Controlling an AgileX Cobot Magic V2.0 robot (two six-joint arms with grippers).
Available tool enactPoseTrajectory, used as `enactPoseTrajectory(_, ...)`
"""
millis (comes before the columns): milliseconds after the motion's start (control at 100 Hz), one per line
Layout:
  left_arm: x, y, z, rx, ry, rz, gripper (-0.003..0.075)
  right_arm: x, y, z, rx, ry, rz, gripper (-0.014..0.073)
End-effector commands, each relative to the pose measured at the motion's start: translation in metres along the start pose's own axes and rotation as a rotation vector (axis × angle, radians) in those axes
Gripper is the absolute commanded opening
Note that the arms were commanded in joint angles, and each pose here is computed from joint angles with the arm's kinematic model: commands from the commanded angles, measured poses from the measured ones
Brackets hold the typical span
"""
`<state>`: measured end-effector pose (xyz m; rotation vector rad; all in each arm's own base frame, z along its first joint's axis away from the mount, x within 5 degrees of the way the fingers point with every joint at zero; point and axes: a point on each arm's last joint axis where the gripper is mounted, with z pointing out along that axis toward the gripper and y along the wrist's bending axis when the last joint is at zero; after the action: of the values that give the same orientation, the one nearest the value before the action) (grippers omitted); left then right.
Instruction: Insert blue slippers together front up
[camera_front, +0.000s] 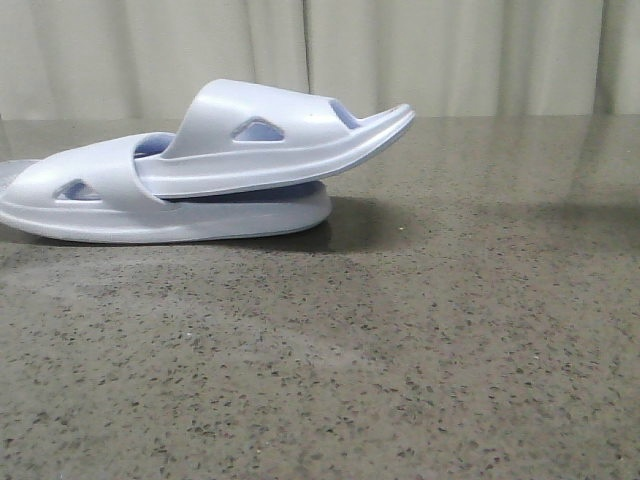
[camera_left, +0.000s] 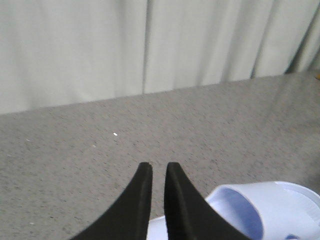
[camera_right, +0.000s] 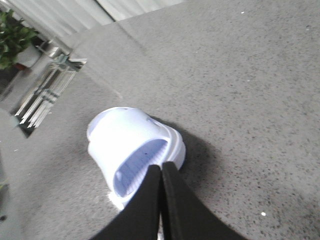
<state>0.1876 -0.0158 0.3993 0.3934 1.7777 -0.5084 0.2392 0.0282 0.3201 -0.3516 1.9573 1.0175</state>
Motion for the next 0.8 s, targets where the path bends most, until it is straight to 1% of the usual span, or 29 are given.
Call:
enactPoseTrajectory(0,-0.011,-0.007,-0.014,-0.095,-0.116,0.023,0.0015,-0.005,0.021,-0.008,0.034,-0.110,-0.032,-0.0089)
enactPoseTrajectory(60,-0.004,-0.010,-0.015,-0.128,-0.115,0.042,0.0015,0.001,0.029,-0.011,0.099,-0.144,-0.055,-0.0089)
enactPoseTrajectory(140,0.011,-0.011,-0.013,-0.168,-0.083,0.075,0.0015,0.008,0.040,-0.015,0.176,-0.190,-0.088,-0.0089)
enactPoseTrajectory(210,0.025,-0.013,-0.010,-0.191,-0.047,0.111,0.0015,0.015,0.048,-0.020,0.237,-0.233,-0.113,-0.0089)
enactPoseTrajectory(270,0.036,-0.016,-0.008,-0.188,-0.026,0.131,0.0015,0.022,0.052,-0.025,0.282,-0.260,-0.130,-0.0089)
enactPoseTrajectory(370,0.054,-0.023,-0.008,-0.164,-0.018,0.102,0.0015,0.041,0.057,-0.027,0.303,-0.251,-0.147,-0.0089)
enactPoseTrajectory(490,0.070,-0.030,-0.011,-0.121,-0.098,0.019,0.0015,0.069,0.055,-0.030,0.329,-0.232,-0.136,-0.0089)
enactPoseTrajectory(590,0.086,-0.034,-0.014,-0.102,-0.158,-0.006,0.0015,0.097,0.050,-0.034,0.364,-0.215,-0.127,-0.0089)
enactPoseTrajectory(630,0.094,-0.034,-0.014,-0.100,-0.170,-0.032,0.0015,0.105,0.049,-0.037,0.374,-0.222,-0.123,-0.0089)
enactPoseTrajectory(730,0.115,-0.034,-0.015,-0.103,-0.186,-0.064,0.0015,0.127,0.046,-0.043,0.393,-0.260,-0.070,-0.0089)
enactPoseTrajectory(790,0.126,-0.034,-0.016,-0.107,-0.190,-0.079,0.0015,0.134,0.047,-0.047,0.400,-0.282,-0.075,-0.0089)
